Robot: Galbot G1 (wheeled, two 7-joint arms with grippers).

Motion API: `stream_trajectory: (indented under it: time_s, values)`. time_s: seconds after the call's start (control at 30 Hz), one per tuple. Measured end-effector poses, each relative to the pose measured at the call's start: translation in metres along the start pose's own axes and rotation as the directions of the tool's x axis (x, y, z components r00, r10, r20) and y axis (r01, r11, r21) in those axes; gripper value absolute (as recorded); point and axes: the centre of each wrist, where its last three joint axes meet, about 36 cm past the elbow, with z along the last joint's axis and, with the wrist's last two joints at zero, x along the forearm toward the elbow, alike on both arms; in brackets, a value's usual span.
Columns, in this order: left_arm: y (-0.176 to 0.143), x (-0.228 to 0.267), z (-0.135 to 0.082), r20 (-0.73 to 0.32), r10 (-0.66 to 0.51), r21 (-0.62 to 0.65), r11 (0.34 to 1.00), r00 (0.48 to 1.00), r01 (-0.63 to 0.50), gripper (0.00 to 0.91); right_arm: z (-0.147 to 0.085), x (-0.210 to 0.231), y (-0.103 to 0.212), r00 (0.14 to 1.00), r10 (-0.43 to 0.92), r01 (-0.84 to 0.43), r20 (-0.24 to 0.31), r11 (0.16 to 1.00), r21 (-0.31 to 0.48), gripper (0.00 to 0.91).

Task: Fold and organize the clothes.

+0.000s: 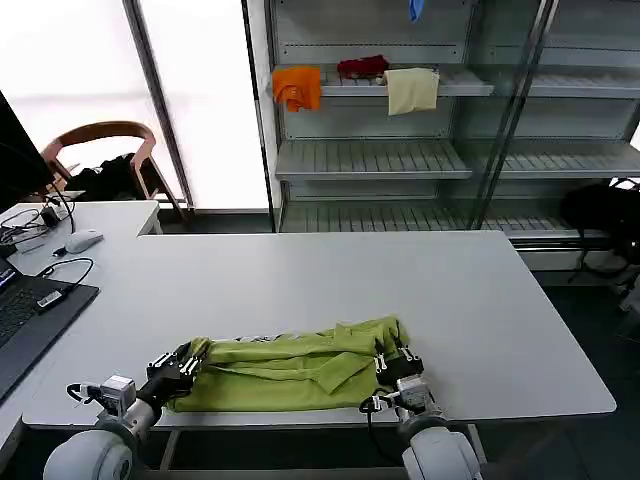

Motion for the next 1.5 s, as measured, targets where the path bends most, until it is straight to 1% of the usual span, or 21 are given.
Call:
stream_trajectory:
  time_s: [0.13,0.2,0.27,0.4,0.47,0.63,0.67,0.7,0.73,0.77,0.8,0.87,1.13,1.5]
  values:
    - [0.001,0.001,-0.003,0.018,-0.014,0.013,1.0,1.0,0.014,0.907,0.0,-0.001,-0.003,1.0,0.015,-0.015,0.004,1.0,0.004,0.907]
    - [0.001,0.002,-0.004,0.027,-0.022,0.024,0.999,0.999,0.022,0.907,-0.001,0.0,-0.005,1.0,0.013,-0.013,0.018,1.0,-0.01,0.907]
    - [0.0,0.004,-0.005,0.035,-0.032,0.041,0.999,0.999,0.031,0.907,-0.004,0.0,-0.009,0.999,0.009,-0.007,0.049,0.999,-0.039,0.907]
    - [-0.005,0.007,-0.001,0.043,-0.064,0.066,0.996,0.997,0.061,0.907,-0.013,-0.001,-0.019,0.991,-0.015,0.034,0.132,0.989,-0.142,0.907]
    - [-0.009,0.008,0.004,0.04,-0.085,0.077,0.994,0.996,0.082,0.907,-0.017,-0.003,-0.025,0.986,-0.023,0.054,0.164,0.981,-0.187,0.907]
    - [-0.02,0.01,0.017,0.025,-0.127,0.114,0.986,0.992,0.123,0.907,-0.031,-0.008,-0.042,0.972,-0.02,0.081,0.234,0.963,-0.257,0.907]
    - [-0.022,0.01,0.019,0.025,-0.134,0.12,0.984,0.991,0.13,0.826,-0.033,-0.008,-0.043,0.97,-0.022,0.089,0.243,0.96,-0.267,0.907]
    - [-0.023,0.01,0.021,0.026,-0.143,0.124,0.982,0.989,0.139,0.474,-0.034,-0.008,-0.045,0.968,-0.025,0.096,0.25,0.956,-0.276,0.907]
    - [-0.025,0.009,0.023,0.025,-0.153,0.131,0.98,0.988,0.149,0.312,-0.035,-0.009,-0.045,0.966,-0.027,0.102,0.256,0.954,-0.284,0.907]
    - [-0.026,0.009,0.025,0.023,-0.159,0.137,0.978,0.987,0.155,0.081,-0.036,-0.009,-0.046,0.965,-0.028,0.107,0.26,0.951,-0.292,0.907]
    - [-0.027,0.009,0.028,0.019,-0.166,0.141,0.977,0.986,0.162,0.03,-0.037,-0.01,-0.047,0.964,-0.029,0.111,0.265,0.948,-0.299,0.907]
    - [-0.029,0.008,0.033,0.01,-0.171,0.151,0.974,0.985,0.168,0.01,-0.038,-0.01,-0.049,0.962,-0.026,0.114,0.273,0.944,-0.311,0.907]
    - [-0.037,0.006,0.045,-0.005,-0.175,0.177,0.969,0.985,0.173,0.0,-0.044,-0.012,-0.059,0.955,-0.014,0.116,0.295,0.935,-0.334,0.907]
    - [-0.043,0.006,0.051,0.024,-0.163,0.166,0.973,0.986,0.157,0.0,-0.049,-0.011,-0.064,0.952,-0.004,0.115,0.305,0.931,-0.346,0.907]
